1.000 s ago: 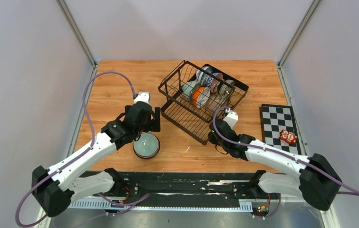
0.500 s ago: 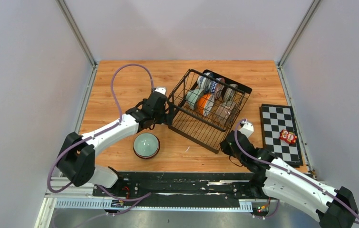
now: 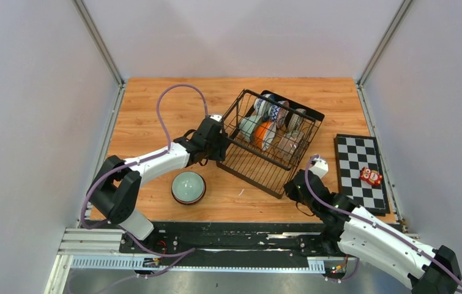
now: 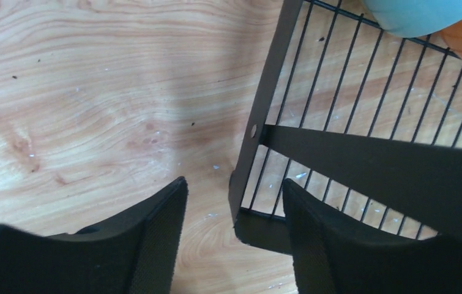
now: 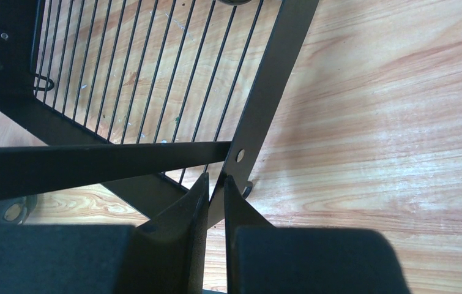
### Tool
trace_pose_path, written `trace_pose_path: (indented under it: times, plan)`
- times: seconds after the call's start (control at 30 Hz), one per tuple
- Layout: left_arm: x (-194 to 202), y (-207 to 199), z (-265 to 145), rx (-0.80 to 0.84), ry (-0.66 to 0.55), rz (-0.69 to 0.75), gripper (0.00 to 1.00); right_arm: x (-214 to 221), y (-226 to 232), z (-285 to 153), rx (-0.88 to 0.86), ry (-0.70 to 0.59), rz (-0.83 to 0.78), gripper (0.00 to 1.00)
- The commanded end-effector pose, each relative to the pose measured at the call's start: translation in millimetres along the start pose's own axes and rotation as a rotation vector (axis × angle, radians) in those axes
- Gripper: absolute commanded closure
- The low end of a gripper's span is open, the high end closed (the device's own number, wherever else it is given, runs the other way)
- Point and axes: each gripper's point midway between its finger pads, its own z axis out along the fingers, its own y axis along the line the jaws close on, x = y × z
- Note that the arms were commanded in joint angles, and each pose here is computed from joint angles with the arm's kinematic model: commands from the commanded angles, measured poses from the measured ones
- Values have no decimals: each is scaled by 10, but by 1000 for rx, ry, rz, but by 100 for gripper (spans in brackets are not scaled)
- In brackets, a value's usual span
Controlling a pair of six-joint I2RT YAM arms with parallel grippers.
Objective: Load the bowls into the dish rack
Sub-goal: Adjust the dish rack at the center of the board.
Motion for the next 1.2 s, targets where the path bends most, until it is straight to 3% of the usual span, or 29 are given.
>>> trace_pose_path:
  times: [0.0,0.47,1.17]
  plan:
    - [-69,-10,84,13,-7,-33,46,498,-537,-82,151,198,-101,97]
    - [39,53,234,53,27,-90,100,478,-456,-24,148,203,-101,97]
    - [55,544,212,9,-14,-241,100,162,-113,463,89,230,-181,97]
